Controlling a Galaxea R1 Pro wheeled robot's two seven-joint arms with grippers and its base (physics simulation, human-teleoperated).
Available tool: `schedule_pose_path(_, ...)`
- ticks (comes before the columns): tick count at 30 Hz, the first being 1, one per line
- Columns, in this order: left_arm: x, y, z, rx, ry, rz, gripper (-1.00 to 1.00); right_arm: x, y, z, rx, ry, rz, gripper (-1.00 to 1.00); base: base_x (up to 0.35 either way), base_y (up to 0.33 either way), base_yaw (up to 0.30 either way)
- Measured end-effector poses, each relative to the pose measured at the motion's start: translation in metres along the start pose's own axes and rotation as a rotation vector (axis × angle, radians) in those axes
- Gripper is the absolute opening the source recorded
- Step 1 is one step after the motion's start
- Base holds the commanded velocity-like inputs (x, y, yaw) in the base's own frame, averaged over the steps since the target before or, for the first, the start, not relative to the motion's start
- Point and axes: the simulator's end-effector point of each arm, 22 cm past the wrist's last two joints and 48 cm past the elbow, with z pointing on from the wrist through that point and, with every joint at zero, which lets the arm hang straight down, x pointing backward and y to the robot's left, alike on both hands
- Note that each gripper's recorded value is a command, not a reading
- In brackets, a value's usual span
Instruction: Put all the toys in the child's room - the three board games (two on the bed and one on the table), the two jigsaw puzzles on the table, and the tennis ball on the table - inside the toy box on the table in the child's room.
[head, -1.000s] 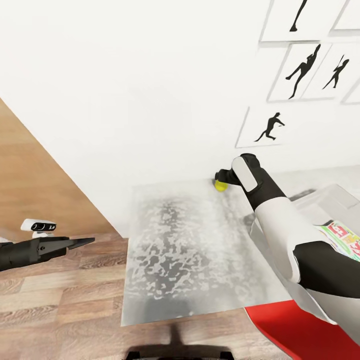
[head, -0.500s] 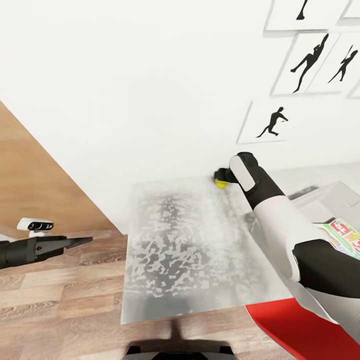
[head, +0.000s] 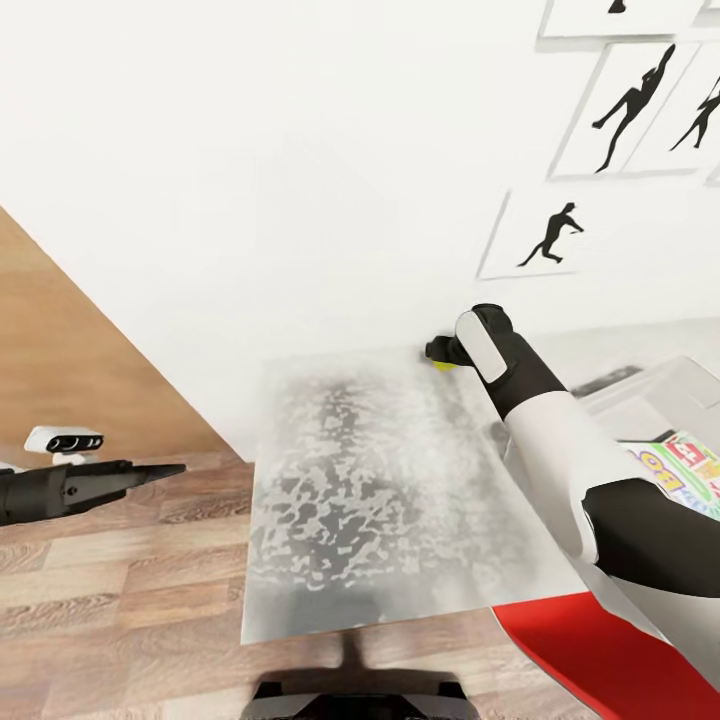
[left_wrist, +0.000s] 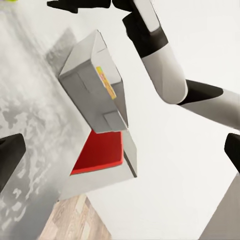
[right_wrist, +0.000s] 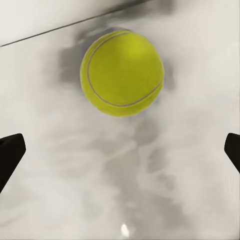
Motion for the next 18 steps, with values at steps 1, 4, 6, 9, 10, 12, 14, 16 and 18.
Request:
schedule_pose_path(1,-0.005,-0.001,0.001,0.001,0.000,0.015,1.00,0.001,0.000,0.001,0.000,0.002,0.000,1.00,0.000,0.000,0.000)
schedule_pose_path(4,-0.018,-0.005,0.004,0.006,0.001,0.051,1.00,0.003,0.000,0.004,0.001,0.005,0.000,1.00,0.000,0.000,0.000)
schedule_pose_path(6,-0.022,-0.005,0.006,0.008,0.002,0.059,1.00,0.004,0.000,0.006,0.001,0.008,-0.001,1.00,0.000,0.000,0.000)
schedule_pose_path(9,-0.022,-0.003,0.007,0.010,0.006,0.059,1.00,0.006,0.000,0.009,0.002,0.013,-0.001,1.00,0.000,0.000,0.000)
schedule_pose_path(10,-0.022,-0.002,0.008,0.010,0.008,0.058,1.00,0.007,0.000,0.010,0.003,0.015,-0.001,1.00,0.000,0.000,0.000)
schedule_pose_path(12,-0.021,0.000,0.009,0.011,0.010,0.051,1.00,0.009,0.000,0.012,0.003,0.018,-0.001,1.00,0.000,0.000,0.000)
schedule_pose_path(14,-0.017,0.004,0.010,0.012,0.012,0.035,1.00,0.010,0.000,0.014,0.004,0.020,-0.002,1.00,0.000,0.000,0.000)
schedule_pose_path(16,-0.013,0.009,0.010,0.010,0.010,0.018,1.00,0.011,0.000,0.016,0.004,0.023,-0.002,1.00,0.000,0.000,0.000)
schedule_pose_path(18,-0.006,0.015,0.011,0.010,0.012,-0.006,1.00,0.013,0.000,0.018,0.004,0.026,-0.002,1.00,0.000,0.000,0.000)
